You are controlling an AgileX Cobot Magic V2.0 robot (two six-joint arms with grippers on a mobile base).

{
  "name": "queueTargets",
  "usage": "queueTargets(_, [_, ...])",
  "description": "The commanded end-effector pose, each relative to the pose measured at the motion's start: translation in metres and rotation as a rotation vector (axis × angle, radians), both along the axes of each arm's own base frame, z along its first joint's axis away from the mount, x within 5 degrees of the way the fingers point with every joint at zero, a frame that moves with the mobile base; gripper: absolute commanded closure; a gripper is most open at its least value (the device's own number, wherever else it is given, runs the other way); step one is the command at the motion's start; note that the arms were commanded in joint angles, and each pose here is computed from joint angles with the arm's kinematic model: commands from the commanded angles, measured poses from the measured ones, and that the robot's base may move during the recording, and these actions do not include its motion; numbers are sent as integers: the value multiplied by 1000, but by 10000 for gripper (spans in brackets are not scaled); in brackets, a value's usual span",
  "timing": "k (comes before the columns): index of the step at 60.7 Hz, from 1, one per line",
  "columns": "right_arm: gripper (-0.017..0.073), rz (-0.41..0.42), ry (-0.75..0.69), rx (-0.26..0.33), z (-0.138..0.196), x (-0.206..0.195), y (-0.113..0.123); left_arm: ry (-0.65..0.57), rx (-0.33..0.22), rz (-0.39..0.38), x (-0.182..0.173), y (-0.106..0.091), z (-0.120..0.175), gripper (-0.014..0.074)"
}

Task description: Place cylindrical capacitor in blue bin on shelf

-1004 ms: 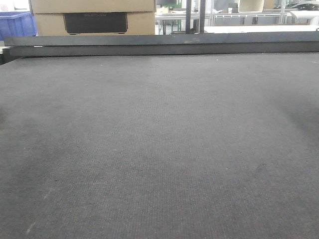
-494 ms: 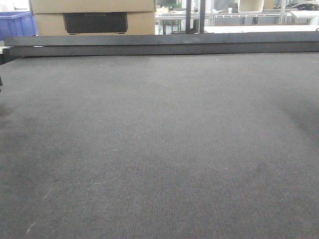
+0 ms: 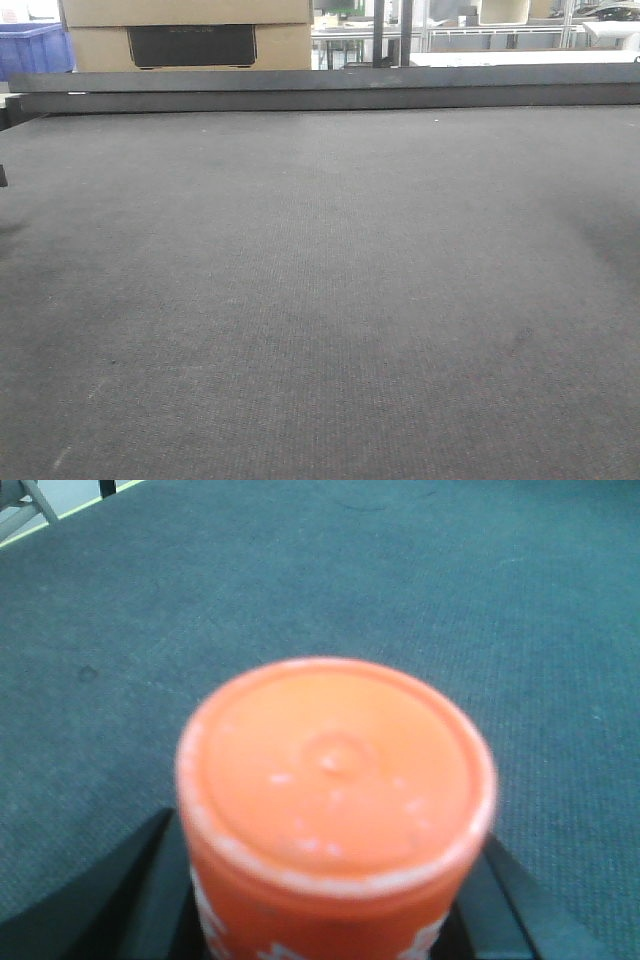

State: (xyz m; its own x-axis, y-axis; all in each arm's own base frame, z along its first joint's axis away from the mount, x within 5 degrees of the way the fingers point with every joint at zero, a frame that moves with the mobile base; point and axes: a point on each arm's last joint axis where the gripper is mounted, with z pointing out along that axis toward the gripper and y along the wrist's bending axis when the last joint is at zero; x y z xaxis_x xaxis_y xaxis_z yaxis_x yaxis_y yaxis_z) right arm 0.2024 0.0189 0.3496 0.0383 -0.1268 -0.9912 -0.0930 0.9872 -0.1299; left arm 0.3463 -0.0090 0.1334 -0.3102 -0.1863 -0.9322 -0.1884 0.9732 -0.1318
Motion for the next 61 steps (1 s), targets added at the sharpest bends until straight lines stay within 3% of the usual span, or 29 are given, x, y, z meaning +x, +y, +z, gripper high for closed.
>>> queueTargets(1, [650, 1, -7, -5, 2, -2, 0, -23, 5, 7, 2, 2, 3, 575])
queueTargets(5, [650, 0, 20, -7, -1, -2, 0, -26, 6, 2, 2, 2, 5, 707])
queueTargets(16, [650, -2, 90, -14, -7, -3, 0, -46, 44, -113, -4, -7, 37, 704])
queueTargets(28, [650, -5, 167, -22, -14, -3, -1, 17, 85, -228, -22, -14, 103, 704])
queueTargets(34, [650, -8, 220, -20, -19, -4, -1, 51, 79, -241, -37, -14, 136, 704])
queueTargets(42, [650, -12, 322, 43, -26, -6, -1, 43, 75, -251, -65, -13, 173, 704])
queueTargets(48, [650, -12, 380, 39, -30, -8, -1, 45, 73, -259, -93, -11, 195, 704])
queueTargets(61, [650, -5, 461, 50, -16, -11, 0, 117, 90, -286, -145, -9, 217, 704])
